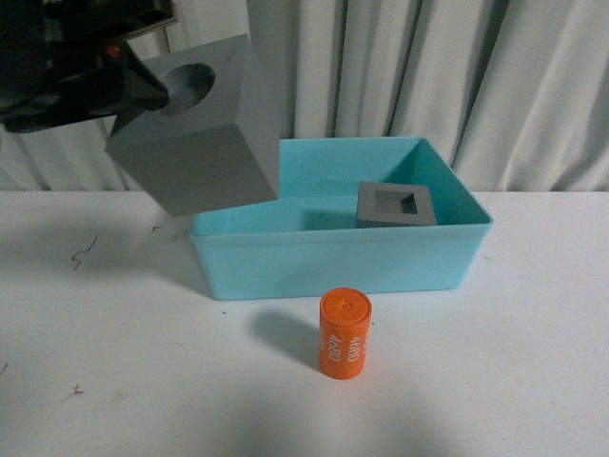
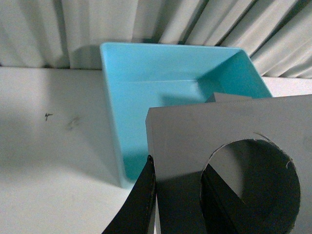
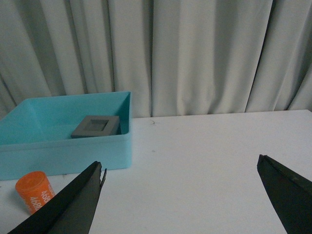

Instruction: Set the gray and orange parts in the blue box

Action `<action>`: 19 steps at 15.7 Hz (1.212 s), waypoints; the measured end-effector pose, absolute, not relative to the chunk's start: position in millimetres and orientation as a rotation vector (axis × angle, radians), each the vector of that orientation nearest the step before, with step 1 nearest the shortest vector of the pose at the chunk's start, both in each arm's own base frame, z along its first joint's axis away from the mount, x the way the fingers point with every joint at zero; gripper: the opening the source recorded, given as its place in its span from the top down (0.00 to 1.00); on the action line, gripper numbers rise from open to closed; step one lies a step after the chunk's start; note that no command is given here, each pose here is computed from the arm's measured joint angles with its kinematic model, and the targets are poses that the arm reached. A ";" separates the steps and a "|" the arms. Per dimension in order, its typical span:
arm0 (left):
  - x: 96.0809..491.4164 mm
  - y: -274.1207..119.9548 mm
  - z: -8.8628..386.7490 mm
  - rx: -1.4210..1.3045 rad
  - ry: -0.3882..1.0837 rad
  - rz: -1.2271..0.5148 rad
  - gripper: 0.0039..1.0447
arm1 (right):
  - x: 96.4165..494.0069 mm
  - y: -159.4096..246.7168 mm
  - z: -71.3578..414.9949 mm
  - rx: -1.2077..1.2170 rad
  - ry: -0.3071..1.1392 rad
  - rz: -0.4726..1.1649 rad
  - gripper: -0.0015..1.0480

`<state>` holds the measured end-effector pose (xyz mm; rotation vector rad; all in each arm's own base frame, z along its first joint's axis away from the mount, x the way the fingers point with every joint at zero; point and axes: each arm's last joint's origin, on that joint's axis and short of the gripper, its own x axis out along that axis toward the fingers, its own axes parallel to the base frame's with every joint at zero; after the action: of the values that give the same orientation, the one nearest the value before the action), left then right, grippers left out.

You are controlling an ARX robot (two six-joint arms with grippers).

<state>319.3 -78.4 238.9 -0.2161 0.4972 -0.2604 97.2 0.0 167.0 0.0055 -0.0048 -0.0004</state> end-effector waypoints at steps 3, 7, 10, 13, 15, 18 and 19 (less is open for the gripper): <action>340.6 -90.4 238.7 -0.205 0.495 -0.269 0.80 | 97.2 0.0 167.0 0.006 -0.005 0.000 0.06; 380.4 -108.4 232.8 -0.154 0.478 -0.272 0.80 | 97.2 0.0 166.8 0.006 -0.004 0.000 0.06; 409.6 -113.2 187.0 -0.084 0.573 -0.239 0.81 | 97.2 0.0 166.8 0.006 -0.004 0.000 0.06; 411.7 -108.9 186.6 -0.078 0.560 -0.224 0.81 | 97.2 0.0 167.0 0.006 -0.005 0.000 0.06; 410.9 -106.2 183.5 -0.079 0.568 -0.216 0.81 | 97.2 0.0 166.8 0.006 -0.004 0.000 0.06; 403.2 -104.2 169.3 -0.076 0.610 -0.216 0.69 | 97.2 0.0 166.8 0.006 -0.004 0.000 0.06; 400.5 -103.5 165.7 -0.075 0.622 -0.215 0.62 | 97.2 0.0 167.0 0.006 -0.005 0.000 0.06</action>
<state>400.5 -103.5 165.7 -0.0749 0.6224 -0.2150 97.2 0.0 167.0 0.0055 -0.0048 -0.0004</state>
